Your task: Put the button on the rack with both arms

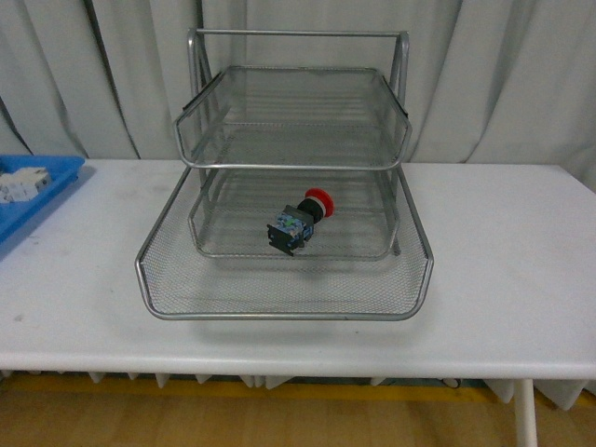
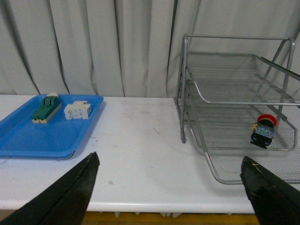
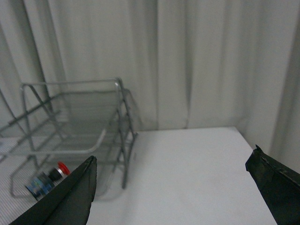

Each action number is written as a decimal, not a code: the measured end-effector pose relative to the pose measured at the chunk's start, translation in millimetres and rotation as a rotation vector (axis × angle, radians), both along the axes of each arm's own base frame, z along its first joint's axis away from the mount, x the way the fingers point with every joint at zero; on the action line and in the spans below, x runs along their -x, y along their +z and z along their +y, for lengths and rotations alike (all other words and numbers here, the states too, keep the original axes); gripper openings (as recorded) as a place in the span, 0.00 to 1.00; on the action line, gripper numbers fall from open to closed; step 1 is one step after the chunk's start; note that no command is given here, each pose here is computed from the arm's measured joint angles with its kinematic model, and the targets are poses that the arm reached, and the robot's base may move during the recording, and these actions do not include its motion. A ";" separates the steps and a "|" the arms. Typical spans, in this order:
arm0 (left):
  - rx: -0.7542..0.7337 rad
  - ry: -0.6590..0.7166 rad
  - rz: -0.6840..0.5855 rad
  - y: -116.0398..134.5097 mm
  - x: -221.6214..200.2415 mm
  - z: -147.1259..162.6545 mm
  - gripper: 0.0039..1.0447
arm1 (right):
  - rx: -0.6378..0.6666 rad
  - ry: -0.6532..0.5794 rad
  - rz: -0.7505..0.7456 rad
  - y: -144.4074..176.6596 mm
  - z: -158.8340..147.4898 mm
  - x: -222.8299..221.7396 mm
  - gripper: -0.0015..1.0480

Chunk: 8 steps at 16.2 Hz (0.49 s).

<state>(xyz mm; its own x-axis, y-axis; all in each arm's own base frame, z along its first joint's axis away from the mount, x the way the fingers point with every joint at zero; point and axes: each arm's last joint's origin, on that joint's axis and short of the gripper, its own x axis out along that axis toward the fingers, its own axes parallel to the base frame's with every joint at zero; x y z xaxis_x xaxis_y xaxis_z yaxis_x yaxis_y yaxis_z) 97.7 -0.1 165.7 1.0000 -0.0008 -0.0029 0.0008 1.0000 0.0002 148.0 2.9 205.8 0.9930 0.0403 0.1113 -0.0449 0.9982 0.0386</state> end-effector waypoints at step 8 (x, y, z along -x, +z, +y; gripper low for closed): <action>0.000 0.000 0.000 0.0 0.0 0.0 0.94 | -0.062 0.180 0.363 10.6 61.3 -175.7 0.94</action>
<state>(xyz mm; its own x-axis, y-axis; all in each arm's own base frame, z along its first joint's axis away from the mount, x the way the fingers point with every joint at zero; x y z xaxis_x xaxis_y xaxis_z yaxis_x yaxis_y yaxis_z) 97.7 -0.1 165.6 1.0000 -0.0008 -0.0032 0.0008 1.0000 0.0006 323.7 64.1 216.4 0.9459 0.2210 -0.2377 -0.1908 0.9710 0.1438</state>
